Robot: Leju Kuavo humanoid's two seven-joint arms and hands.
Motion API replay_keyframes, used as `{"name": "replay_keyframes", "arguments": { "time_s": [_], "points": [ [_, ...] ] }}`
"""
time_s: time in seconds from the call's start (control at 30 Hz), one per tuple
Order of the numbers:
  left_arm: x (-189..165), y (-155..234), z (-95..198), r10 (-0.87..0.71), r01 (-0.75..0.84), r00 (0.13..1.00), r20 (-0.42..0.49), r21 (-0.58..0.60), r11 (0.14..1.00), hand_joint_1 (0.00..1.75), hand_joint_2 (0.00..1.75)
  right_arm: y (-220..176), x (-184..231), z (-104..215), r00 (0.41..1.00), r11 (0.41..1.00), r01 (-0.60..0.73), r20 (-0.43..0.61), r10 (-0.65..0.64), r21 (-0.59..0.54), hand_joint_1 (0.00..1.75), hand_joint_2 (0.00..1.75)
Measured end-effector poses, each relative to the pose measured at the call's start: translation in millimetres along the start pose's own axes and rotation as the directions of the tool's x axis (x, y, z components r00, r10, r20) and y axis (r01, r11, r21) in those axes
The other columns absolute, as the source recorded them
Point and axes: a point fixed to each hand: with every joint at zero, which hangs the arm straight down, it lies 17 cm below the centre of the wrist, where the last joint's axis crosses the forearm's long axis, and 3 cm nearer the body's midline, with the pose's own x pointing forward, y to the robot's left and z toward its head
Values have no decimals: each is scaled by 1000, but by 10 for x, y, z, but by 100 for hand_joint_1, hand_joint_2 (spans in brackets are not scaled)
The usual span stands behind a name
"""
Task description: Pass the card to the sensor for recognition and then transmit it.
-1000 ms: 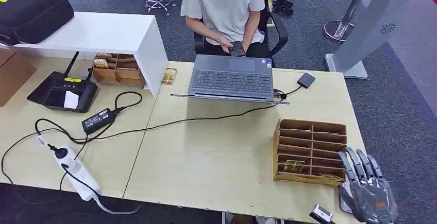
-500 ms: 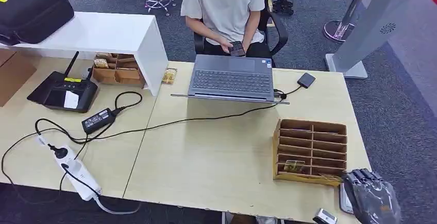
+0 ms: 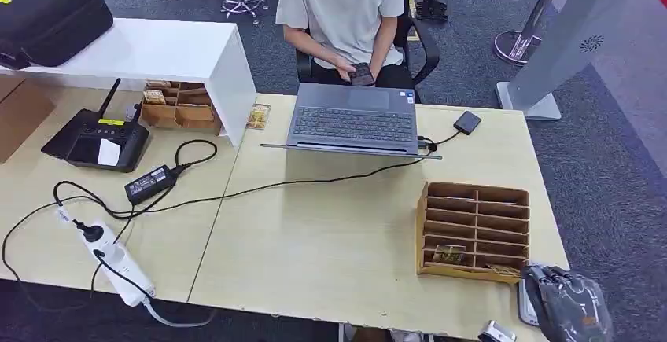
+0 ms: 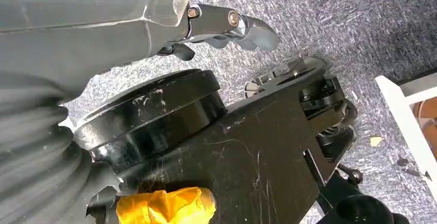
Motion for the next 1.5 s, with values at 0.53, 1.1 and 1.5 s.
{"name": "replay_keyframes", "arguments": {
  "time_s": [0.53, 1.1, 1.5],
  "points": [
    [-14, 3, -1, -2, 2, 1000, -9, 1, 1000, 0, 175, -216, 190, -90, 997, 998, -22, 70, 27, -59, 175, 175],
    [-11, 7, -1, -3, 3, 1000, -9, 3, 1000, 0, 175, -454, 511, -128, 996, 993, 21, 83, -11, -113, 0, 175],
    [-11, 8, -2, -3, 3, 1000, -10, 3, 1000, 0, 175, -331, 618, -99, 996, 996, 40, 79, -33, -78, 0, 175]
  ]
}}
